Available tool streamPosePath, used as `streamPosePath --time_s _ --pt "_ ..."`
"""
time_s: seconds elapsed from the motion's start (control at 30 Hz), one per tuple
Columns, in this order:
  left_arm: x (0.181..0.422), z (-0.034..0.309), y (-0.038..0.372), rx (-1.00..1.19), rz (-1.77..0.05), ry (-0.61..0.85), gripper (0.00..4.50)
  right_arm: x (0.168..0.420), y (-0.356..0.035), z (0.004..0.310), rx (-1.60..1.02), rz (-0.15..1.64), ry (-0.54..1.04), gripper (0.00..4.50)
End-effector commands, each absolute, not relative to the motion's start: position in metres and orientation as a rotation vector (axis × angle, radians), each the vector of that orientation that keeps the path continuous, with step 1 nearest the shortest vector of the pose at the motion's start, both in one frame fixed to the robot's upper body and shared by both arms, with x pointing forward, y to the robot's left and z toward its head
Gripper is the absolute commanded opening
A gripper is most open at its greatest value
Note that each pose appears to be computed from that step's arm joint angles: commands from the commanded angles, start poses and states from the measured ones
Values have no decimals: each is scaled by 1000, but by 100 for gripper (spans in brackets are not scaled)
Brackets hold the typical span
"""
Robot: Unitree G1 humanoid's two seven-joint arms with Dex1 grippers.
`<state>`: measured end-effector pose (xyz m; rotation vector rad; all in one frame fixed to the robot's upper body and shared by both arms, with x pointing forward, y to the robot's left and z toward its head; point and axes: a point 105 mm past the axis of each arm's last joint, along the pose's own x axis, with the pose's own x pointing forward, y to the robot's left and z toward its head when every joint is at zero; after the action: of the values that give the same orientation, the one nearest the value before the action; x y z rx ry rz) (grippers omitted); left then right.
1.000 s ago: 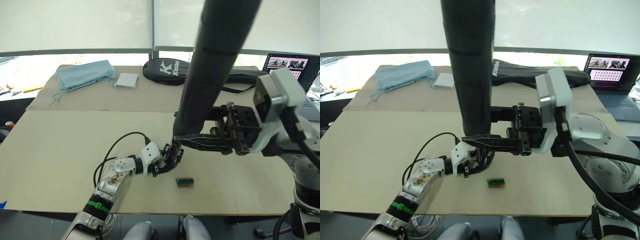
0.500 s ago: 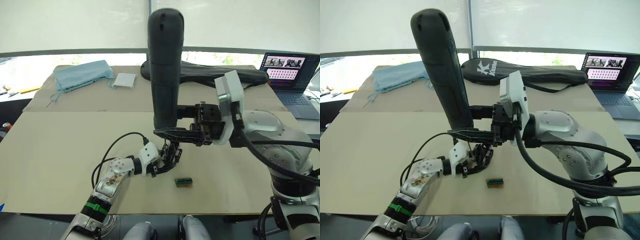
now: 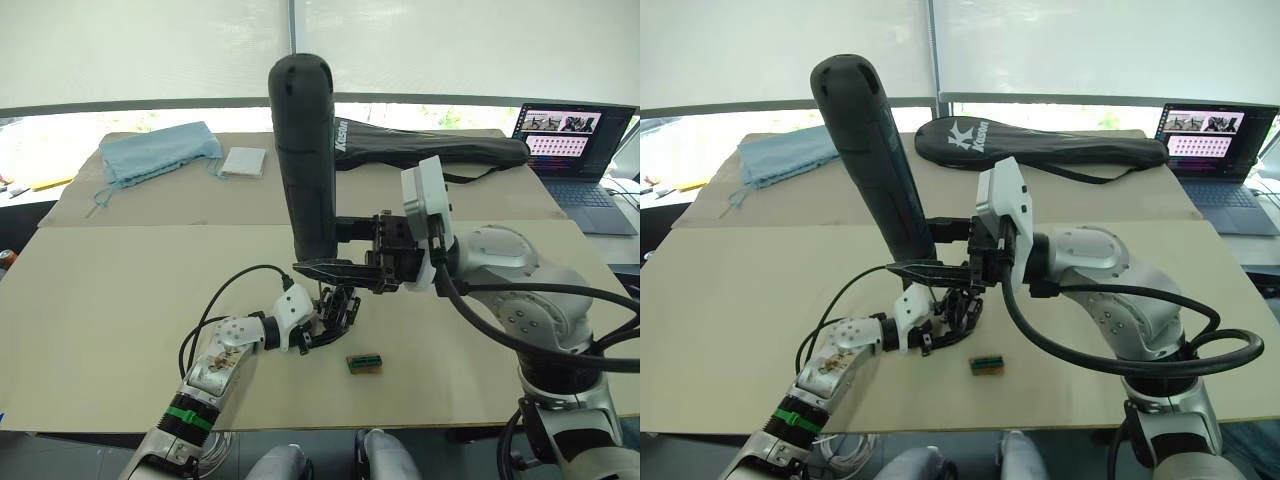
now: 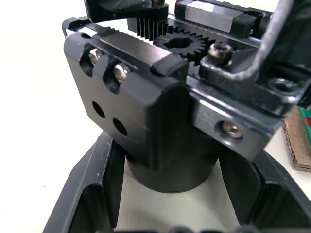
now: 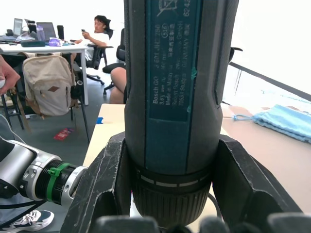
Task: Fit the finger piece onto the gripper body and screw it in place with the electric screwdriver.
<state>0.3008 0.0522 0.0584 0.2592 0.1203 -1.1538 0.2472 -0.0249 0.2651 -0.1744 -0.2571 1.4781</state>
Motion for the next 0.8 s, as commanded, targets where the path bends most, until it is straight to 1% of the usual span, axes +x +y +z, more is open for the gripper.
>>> streamPosePath --time_s 0.03,0.27,0.57,0.8 --pt "292 19 67 259 -1133 290 229 245 -26 276 -185 1467 -326 190" --pt "291 15 69 259 -1136 299 229 251 -23 269 -188 1439 -304 190" --pt "290 12 71 256 -1135 308 229 251 -24 259 -205 1450 -263 190" --pt "289 10 71 250 -1137 316 229 253 -23 257 -213 1443 -265 190"
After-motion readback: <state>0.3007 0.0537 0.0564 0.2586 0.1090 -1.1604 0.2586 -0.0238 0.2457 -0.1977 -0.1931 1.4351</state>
